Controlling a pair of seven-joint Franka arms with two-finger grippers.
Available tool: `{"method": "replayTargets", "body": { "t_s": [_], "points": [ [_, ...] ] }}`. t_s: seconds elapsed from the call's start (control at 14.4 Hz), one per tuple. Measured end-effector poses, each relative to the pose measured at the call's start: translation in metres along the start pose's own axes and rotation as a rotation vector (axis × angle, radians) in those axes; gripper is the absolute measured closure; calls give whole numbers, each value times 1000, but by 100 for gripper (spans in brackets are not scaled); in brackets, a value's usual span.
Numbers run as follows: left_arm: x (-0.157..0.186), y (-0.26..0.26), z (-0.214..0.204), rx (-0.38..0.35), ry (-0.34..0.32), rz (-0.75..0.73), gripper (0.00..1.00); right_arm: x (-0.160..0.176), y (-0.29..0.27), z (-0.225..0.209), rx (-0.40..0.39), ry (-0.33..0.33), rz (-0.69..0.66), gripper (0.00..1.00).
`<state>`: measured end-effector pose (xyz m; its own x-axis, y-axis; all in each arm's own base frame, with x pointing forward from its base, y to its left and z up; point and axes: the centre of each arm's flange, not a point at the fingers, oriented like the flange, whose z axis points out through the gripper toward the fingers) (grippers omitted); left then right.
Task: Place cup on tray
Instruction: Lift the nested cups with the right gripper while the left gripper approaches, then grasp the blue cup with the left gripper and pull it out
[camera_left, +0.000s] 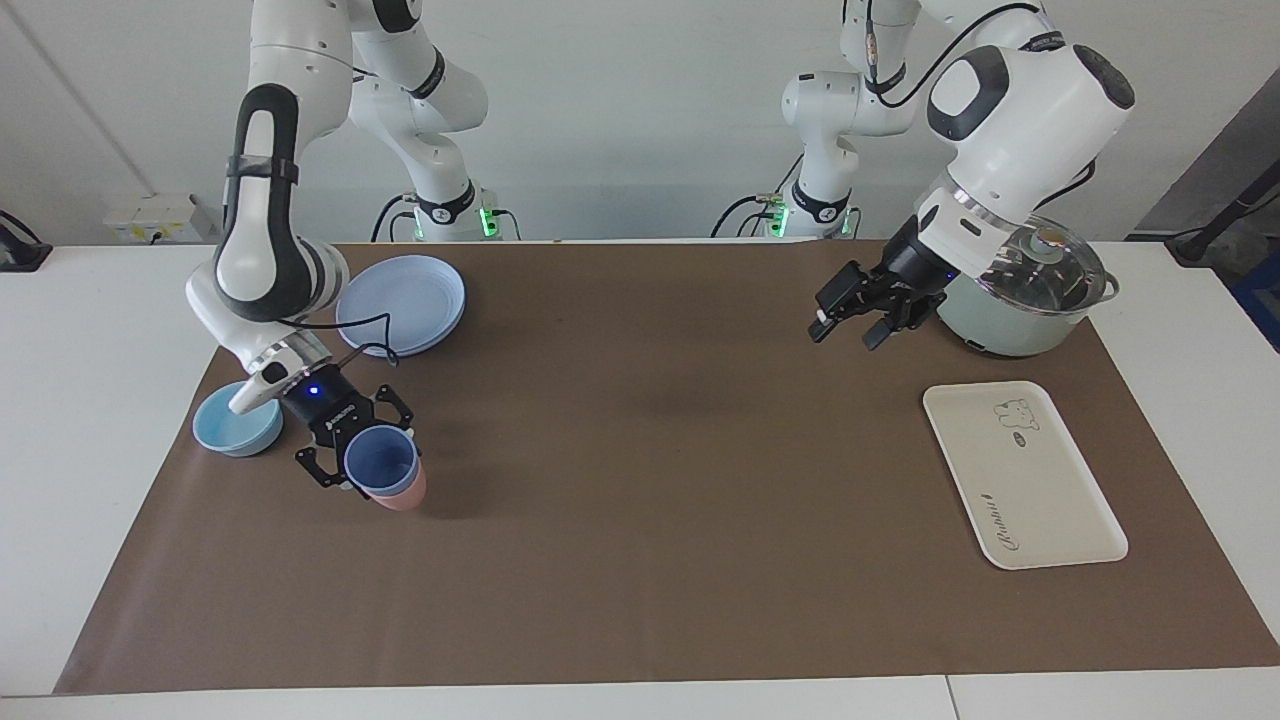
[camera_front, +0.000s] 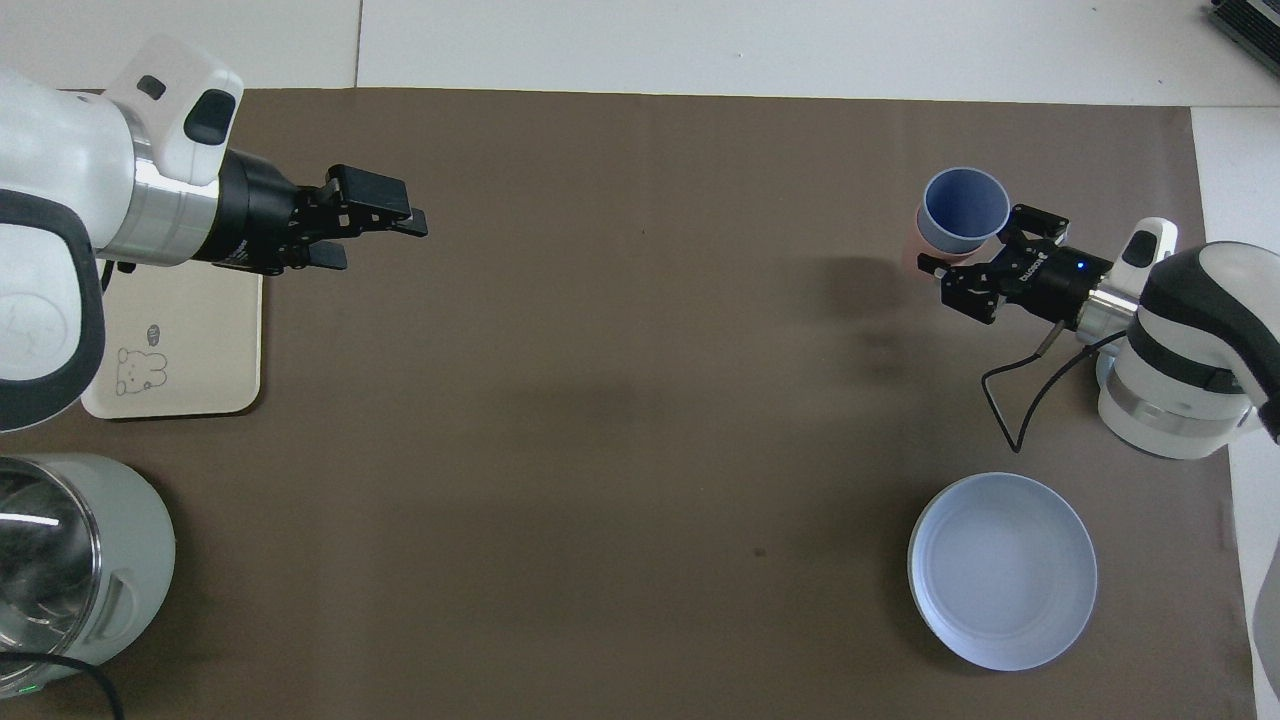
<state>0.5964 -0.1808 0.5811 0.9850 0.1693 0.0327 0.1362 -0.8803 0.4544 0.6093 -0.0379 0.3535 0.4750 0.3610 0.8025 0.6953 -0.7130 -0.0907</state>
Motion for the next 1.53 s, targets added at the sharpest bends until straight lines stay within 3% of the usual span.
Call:
{"method": "replayTargets", "body": {
  "t_s": [0.28,0.49,0.56,0.76,0.97,1.11,1.32,1.53],
  "points": [
    [8,55,35,-98,11,-99,9,73,-27,-19,0,-189,-1,18],
    [-1,100,71,-162,24,-149,12,123,-77,-3,-30,-334,1,18],
    [-5,114,82,-187,30,-157,17,138,-98,5,-42,-368,2,18],
    [-12,141,117,-234,8,-167,19,166,-164,36,-66,-449,-14,18],
    [-12,149,150,-243,-33,-171,27,177,-211,57,-94,-513,-76,18],
    [-12,149,160,-241,-46,-176,27,178,-222,61,-92,-540,-116,18],
    [-21,157,164,-246,-73,-167,29,179,-223,59,-97,-546,-130,18],
    [-42,168,177,-217,-149,-139,33,178,-222,59,-99,-549,-133,18]
  ]
}}
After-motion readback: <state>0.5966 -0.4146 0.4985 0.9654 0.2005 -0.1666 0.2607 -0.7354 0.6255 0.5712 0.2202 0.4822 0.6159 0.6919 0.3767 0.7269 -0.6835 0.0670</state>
